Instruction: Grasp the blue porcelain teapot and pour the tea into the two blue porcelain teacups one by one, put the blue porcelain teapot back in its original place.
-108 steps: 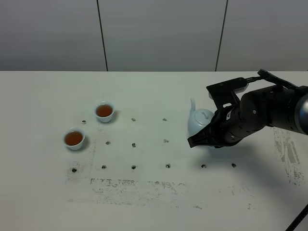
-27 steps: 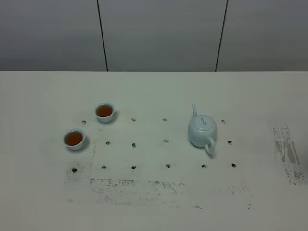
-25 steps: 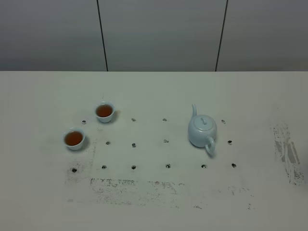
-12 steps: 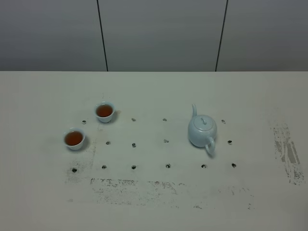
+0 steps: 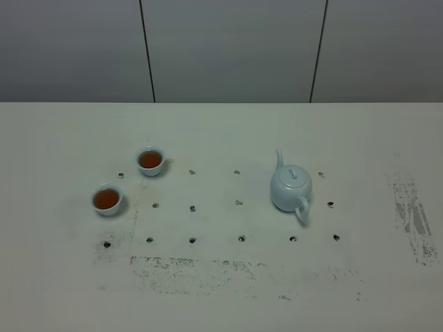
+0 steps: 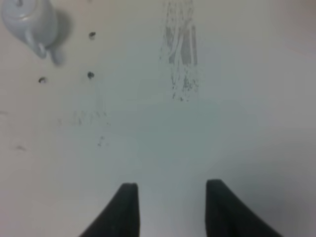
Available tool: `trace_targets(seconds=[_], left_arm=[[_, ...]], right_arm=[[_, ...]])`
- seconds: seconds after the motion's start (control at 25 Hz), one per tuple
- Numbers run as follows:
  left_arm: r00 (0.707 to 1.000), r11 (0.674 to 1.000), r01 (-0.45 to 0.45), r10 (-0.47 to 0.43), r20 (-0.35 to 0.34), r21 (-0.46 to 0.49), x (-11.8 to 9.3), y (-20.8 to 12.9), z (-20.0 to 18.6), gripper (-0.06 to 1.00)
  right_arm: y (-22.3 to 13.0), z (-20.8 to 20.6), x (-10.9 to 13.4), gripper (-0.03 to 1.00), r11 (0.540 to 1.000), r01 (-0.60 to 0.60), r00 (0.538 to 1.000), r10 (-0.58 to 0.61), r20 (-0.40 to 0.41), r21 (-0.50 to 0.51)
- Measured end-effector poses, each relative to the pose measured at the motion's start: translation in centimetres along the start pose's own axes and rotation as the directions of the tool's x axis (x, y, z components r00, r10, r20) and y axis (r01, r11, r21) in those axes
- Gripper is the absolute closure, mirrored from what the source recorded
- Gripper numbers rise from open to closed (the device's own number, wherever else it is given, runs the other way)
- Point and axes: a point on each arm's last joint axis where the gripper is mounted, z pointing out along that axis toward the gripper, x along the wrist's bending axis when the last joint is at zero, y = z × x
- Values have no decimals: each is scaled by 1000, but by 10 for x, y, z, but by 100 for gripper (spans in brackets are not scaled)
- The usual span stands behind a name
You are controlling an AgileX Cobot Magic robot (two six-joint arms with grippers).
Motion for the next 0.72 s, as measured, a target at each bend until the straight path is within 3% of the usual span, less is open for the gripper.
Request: trace_targets(seconds=[0.36,0.72], left_arm=[[1000,1000,0,0,0,0,0,0,0,52],[1000,1000,0,0,0,0,0,0,0,52]], right_arm=[[-59,10,3,63,999,8,1000,-9,-11,-44],[-77,16,3,63,985,23,1000,-25,-8,-173]])
